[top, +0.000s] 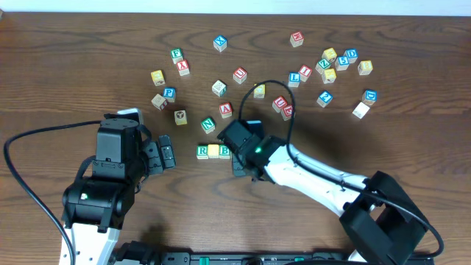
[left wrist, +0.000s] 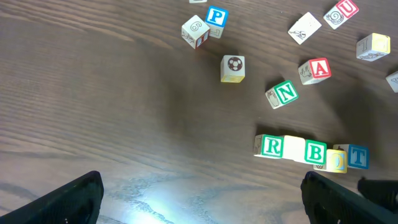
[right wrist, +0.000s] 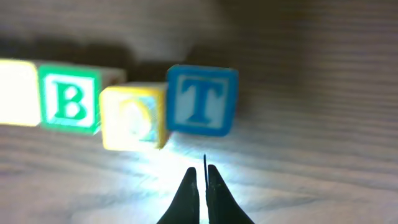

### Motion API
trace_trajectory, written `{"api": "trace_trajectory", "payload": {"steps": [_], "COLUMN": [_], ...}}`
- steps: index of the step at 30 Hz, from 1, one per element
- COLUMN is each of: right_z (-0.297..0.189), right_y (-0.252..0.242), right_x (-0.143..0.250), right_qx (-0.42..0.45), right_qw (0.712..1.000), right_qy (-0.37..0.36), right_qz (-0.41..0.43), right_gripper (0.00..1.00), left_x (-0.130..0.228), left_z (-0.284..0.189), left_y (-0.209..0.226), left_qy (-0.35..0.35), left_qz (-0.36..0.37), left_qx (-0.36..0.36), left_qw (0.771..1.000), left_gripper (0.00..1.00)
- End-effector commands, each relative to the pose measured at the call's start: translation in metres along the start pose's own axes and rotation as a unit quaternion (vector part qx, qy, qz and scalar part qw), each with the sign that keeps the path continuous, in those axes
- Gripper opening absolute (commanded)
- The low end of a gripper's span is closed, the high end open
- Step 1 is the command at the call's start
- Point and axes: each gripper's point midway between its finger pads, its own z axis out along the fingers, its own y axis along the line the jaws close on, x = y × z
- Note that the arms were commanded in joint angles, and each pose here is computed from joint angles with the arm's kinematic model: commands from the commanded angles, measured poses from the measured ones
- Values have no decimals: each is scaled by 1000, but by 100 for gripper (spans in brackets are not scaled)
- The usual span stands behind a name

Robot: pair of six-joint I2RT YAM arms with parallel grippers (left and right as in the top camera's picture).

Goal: Spell out ROBOT

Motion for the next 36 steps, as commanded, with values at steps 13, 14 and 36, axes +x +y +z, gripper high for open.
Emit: {"api": "trace_trajectory", "payload": {"steps": [13, 14, 36], "right_z": [-2, -1, 15], "right_y": [14, 16, 29], "right_x": [5, 6, 7], "right_qx": [8, 6, 5], "right_qw": [999, 999, 998], "right_qy": [-32, -34, -51], "right_qz": [-14, -16, -31], "right_gripper": [1, 1, 1], "left_x": [-8, -8, -8], "left_z": [-5, -5, -5], "left_y": [0, 0, 0], "left_qy": [-10, -10, -10], "left_qz": [3, 3, 3], "left_qx": [-1, -1, -1], "left_qw": [1000, 1000, 1000], "left_gripper": [100, 100, 100]}}
